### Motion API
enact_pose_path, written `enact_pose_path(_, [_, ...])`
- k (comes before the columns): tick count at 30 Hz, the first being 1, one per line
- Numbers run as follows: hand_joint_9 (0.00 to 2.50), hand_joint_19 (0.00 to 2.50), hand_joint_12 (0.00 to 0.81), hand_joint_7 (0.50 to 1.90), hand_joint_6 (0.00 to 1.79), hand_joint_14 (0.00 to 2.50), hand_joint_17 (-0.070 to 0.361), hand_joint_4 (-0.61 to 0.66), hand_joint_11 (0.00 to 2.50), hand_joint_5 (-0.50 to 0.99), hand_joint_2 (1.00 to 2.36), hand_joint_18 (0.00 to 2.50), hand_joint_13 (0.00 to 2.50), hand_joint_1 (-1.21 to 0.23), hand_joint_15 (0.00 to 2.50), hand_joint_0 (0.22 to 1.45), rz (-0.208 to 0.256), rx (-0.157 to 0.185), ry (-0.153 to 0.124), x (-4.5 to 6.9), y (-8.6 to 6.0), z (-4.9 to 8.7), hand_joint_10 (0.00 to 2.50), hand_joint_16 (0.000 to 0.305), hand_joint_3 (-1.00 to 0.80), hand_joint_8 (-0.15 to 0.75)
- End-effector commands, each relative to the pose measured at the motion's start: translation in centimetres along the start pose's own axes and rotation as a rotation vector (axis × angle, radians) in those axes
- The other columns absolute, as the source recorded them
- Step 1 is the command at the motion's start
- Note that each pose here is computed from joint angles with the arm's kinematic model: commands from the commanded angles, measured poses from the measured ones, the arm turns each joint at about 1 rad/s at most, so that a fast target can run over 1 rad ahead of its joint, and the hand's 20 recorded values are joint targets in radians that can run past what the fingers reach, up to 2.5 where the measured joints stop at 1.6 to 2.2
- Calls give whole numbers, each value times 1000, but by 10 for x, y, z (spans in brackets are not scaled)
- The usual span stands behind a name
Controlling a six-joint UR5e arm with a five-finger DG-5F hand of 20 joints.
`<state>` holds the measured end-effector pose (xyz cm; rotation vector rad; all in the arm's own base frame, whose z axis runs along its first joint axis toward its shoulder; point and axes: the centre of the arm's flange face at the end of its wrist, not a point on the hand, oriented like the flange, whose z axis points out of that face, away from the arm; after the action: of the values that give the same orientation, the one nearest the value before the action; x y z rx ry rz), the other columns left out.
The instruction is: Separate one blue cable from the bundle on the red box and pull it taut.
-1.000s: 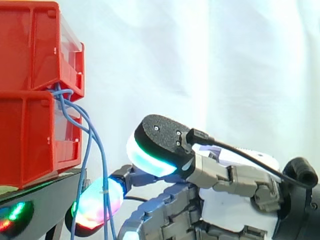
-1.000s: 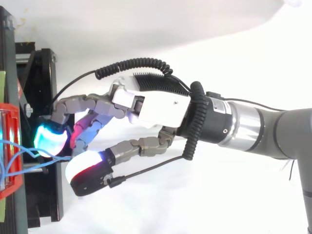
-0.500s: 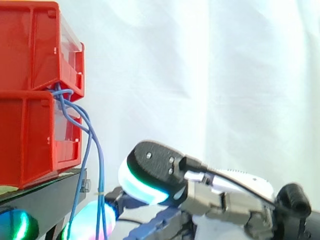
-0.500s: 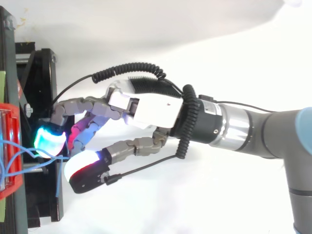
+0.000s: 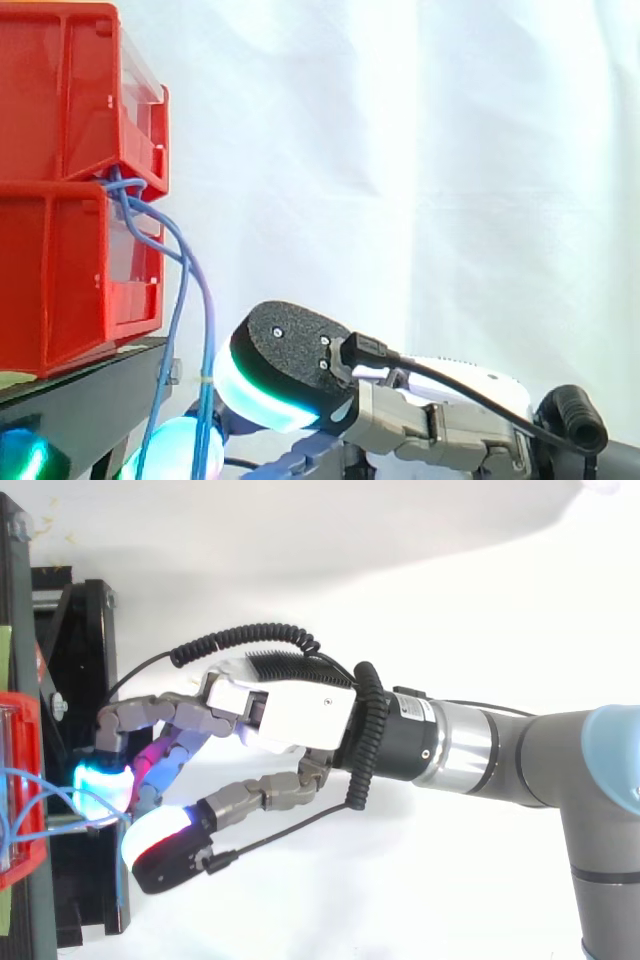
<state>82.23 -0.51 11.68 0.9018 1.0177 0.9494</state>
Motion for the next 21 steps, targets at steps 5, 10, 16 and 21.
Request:
enact_pose_path(5, [1106, 611, 335, 1286, 509, 29, 92, 132, 548, -59, 1003, 819, 930, -621, 680, 521, -11, 41, 50, -11, 35, 2, 18, 41, -454, 168])
enact_pose_path(10, [1107, 607, 333, 1212, 563, 27, 90, 110, 546, -68, 1006, 821, 933, -633, 674, 535, -47, 135, 87, -25, 54, -3, 20, 40, -418, 164])
enact_pose_path(16, [1106, 611, 328, 1093, 634, 29, 89, 95, 562, -79, 1008, 821, 932, -635, 684, 543, -58, 215, 115, -33, 63, -11, 20, 40, -394, 162])
enact_pose_path(21, [1101, 620, 328, 1057, 677, 29, 89, 63, 573, -89, 1012, 818, 933, -649, 692, 546, -30, 229, 115, -36, 69, -12, 20, 39, -314, 162])
